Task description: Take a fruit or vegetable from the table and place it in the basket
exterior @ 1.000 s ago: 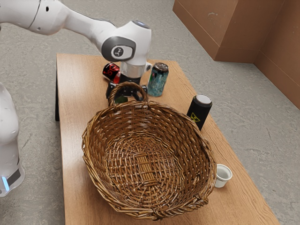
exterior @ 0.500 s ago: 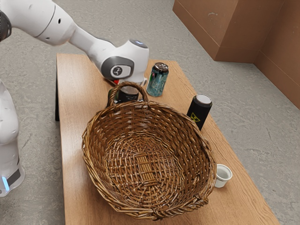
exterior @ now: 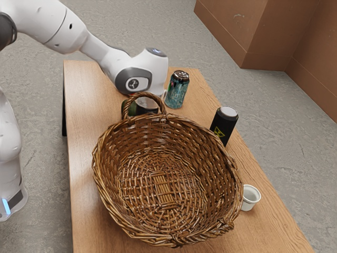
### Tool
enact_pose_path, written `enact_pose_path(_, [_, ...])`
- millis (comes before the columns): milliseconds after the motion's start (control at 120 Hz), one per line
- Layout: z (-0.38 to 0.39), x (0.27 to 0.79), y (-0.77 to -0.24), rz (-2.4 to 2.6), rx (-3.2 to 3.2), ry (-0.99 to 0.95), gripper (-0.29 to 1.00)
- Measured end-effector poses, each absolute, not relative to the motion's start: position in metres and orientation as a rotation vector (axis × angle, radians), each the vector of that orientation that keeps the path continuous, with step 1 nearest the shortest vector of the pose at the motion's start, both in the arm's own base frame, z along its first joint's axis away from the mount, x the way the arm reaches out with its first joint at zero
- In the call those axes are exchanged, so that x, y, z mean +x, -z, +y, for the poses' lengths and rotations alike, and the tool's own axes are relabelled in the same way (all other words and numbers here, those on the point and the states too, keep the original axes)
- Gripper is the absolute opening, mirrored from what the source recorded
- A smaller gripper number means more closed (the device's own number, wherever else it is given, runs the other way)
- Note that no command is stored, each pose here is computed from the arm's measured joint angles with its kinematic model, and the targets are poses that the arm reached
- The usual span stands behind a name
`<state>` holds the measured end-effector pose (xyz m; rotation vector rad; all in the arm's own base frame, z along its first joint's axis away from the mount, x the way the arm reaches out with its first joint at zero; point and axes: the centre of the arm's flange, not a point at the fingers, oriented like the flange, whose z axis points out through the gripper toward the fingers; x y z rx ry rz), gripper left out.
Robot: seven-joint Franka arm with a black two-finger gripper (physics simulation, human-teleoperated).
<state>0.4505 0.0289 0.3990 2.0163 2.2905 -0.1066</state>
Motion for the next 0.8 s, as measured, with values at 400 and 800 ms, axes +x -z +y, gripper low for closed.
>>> enact_pose_path(400, [0.027, 0.448, -0.403, 2.325, 1.988, 0.117, 0.50])
enact_pose_path(800, [0.055, 0.467, -0.548, 2.297, 1.908, -0.061, 0.16])
